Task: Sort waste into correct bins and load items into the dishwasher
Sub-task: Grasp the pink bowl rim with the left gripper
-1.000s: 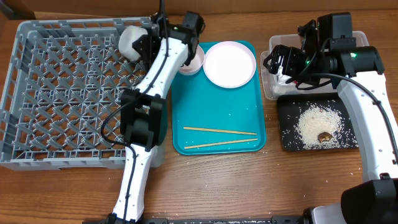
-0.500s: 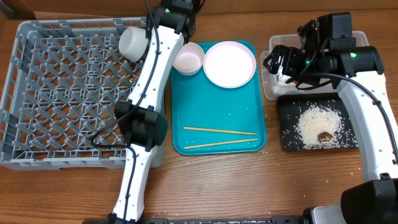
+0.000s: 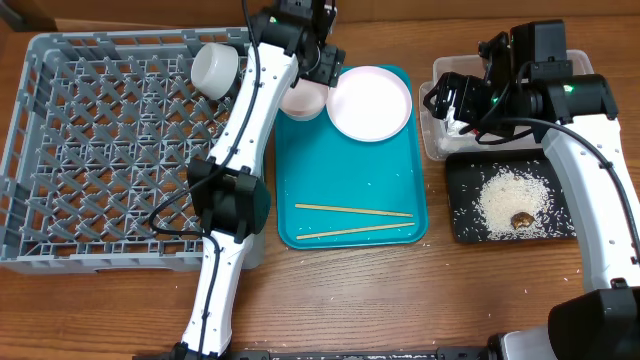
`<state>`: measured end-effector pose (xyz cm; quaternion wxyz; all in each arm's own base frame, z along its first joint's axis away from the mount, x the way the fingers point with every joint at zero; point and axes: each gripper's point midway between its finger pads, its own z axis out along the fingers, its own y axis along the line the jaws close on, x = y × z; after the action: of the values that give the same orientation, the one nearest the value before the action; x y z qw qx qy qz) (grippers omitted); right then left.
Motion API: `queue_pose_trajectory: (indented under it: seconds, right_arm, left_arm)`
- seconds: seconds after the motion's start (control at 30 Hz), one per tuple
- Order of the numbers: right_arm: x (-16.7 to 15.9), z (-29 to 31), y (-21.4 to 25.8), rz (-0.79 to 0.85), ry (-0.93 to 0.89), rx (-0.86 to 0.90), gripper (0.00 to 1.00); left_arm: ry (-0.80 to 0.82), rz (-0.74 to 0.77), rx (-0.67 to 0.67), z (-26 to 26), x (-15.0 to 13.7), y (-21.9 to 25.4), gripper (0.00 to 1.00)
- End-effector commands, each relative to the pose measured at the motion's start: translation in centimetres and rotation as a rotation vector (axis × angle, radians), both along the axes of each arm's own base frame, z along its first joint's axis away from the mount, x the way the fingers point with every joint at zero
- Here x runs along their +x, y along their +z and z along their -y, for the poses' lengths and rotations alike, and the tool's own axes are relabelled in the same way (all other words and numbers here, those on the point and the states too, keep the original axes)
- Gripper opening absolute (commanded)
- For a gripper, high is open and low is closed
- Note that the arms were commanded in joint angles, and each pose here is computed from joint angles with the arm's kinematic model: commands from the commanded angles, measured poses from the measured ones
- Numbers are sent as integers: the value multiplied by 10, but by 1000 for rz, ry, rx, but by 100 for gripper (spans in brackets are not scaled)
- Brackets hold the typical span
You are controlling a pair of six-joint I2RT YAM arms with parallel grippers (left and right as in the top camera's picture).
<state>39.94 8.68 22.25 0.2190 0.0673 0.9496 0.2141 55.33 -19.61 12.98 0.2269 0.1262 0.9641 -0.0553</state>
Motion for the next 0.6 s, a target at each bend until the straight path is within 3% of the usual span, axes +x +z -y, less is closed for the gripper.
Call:
queue_pose_trajectory:
  seconds: [0.0, 0.23, 0.37, 0.57]
  right_arm:
    - [2, -1, 6, 21, 1, -1, 100]
    - [2, -1, 6, 21, 1, -1, 100]
    - [2, -1, 6, 21, 1, -1, 100]
    - [2, -1, 6, 21, 1, -1, 100]
  left_arm:
    - [122, 13, -38, -6, 14, -12, 84]
    - [-91, 168, 49, -9, 43, 1, 85]
    - [-209, 195, 102, -19, 47, 2, 81]
    - [-265, 218, 21, -38, 57, 7, 82]
